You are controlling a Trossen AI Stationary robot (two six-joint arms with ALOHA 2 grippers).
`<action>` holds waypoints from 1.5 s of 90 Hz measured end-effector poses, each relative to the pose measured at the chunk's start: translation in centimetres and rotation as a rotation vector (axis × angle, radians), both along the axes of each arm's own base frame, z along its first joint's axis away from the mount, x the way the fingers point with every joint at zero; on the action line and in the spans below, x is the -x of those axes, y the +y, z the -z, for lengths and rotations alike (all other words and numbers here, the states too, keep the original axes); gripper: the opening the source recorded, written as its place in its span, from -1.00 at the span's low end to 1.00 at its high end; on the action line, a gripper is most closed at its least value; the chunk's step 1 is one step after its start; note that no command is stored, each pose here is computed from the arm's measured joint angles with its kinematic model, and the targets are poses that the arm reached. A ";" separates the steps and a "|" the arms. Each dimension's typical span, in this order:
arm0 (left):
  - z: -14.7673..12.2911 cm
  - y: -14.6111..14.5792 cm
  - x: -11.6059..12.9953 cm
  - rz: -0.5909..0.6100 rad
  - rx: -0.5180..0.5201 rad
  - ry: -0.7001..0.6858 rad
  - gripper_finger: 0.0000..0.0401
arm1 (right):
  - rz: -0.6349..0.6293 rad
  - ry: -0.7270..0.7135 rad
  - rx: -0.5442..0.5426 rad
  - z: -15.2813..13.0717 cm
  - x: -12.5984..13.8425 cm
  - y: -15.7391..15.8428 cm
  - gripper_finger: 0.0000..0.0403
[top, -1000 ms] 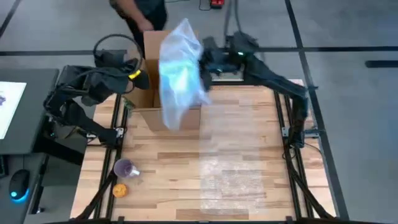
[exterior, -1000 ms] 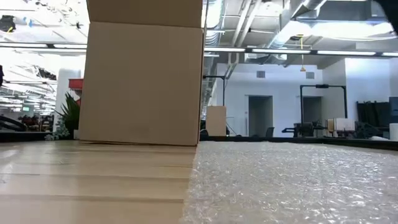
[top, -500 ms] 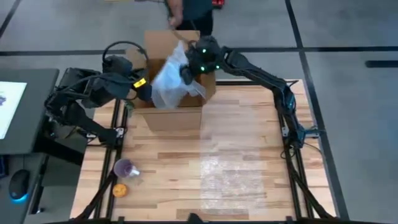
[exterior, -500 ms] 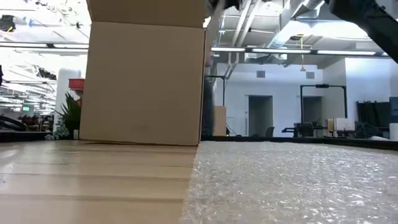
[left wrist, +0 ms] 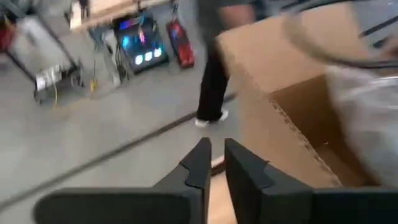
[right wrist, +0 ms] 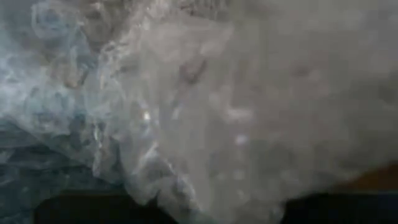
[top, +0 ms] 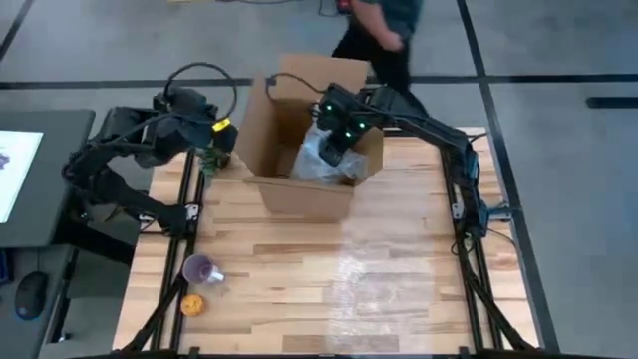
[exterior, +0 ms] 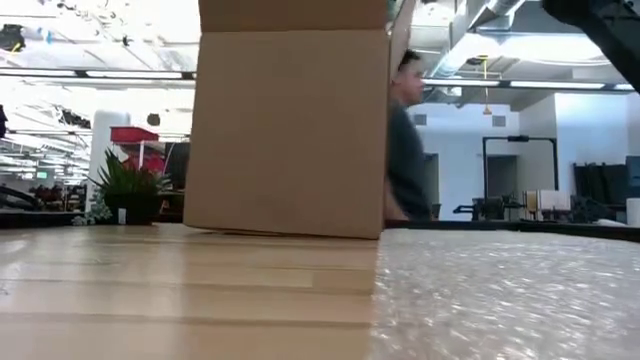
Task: Wrap mug
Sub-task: Put the wrapped blue mug into the box
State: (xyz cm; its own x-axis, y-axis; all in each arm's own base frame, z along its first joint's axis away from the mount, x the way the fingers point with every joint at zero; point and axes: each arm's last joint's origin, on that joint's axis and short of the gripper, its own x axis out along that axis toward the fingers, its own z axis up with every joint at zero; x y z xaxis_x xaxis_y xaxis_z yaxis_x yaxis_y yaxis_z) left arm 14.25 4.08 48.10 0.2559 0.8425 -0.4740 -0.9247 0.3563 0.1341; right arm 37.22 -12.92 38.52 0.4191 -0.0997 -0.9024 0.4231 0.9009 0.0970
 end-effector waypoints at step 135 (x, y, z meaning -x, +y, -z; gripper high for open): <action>3.7 -3.6 -4.4 0.259 0.180 -0.104 -0.33 | -0.107 0.184 -0.007 2.4 -2.1 8.1 -0.89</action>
State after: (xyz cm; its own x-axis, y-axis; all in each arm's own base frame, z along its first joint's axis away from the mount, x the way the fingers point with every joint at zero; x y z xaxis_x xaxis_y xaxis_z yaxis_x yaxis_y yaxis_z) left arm 18.65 0.53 44.43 0.5051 0.6484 -0.5696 -0.8060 0.5904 -0.0426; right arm 39.31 -4.81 36.15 0.2547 -0.0574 -0.9653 0.3363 0.9412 0.0328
